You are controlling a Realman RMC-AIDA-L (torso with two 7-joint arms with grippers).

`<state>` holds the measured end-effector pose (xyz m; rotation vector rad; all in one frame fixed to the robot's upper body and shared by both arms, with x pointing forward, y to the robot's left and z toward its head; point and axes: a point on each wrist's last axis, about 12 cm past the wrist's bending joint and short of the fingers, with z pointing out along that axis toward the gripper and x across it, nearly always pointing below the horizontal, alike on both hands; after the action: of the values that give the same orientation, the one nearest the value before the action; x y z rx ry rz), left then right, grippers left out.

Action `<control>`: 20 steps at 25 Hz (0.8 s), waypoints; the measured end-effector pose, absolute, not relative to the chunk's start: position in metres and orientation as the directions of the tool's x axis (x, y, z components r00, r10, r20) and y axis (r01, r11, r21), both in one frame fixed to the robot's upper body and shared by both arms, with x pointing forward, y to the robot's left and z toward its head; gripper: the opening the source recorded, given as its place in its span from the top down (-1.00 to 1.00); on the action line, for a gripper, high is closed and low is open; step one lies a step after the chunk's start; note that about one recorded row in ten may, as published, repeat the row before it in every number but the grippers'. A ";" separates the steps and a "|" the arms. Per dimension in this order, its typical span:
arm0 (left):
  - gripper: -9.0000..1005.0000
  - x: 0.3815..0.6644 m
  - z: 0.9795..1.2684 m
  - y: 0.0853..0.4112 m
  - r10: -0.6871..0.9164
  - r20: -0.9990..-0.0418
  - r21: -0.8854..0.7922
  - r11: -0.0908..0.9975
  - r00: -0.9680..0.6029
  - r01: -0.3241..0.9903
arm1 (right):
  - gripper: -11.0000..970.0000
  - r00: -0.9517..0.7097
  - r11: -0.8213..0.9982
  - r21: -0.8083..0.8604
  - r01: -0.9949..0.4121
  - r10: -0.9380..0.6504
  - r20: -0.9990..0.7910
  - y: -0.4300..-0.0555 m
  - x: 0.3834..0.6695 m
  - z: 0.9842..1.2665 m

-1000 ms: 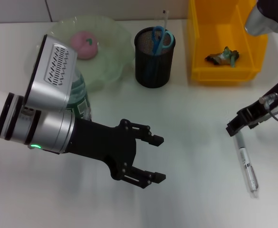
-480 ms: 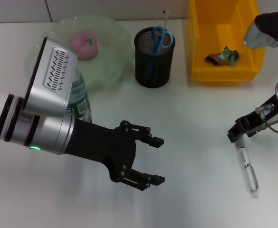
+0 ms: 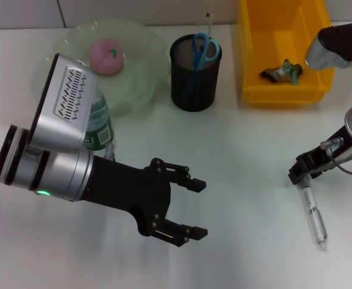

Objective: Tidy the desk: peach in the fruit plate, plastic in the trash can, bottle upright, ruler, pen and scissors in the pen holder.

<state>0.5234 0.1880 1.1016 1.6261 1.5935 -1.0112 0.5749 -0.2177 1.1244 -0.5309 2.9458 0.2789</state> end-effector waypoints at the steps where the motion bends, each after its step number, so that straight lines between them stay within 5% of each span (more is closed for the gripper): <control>1: -0.57 0.523 1.102 0.188 0.504 -0.863 -0.071 -0.061 -0.031 0.996 | 0.14 -0.929 0.921 0.157 -0.357 -0.332 -0.165 -0.218 0.575 1.124; 14: -0.56 0.522 1.099 0.191 0.505 -0.862 -0.082 -0.054 -0.044 0.995 | 0.28 -0.918 0.914 0.133 -0.384 -0.362 -0.161 -0.212 0.575 1.118; 20: -0.56 0.521 1.099 0.192 0.503 -0.863 -0.085 -0.048 -0.049 0.995 | 0.56 -0.915 0.914 0.129 -0.384 -0.358 -0.187 -0.215 0.572 1.120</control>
<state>0.5212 0.1921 1.0987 1.6098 1.6102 -1.0184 0.5722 -0.2153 1.1202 -0.5699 2.9169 0.2440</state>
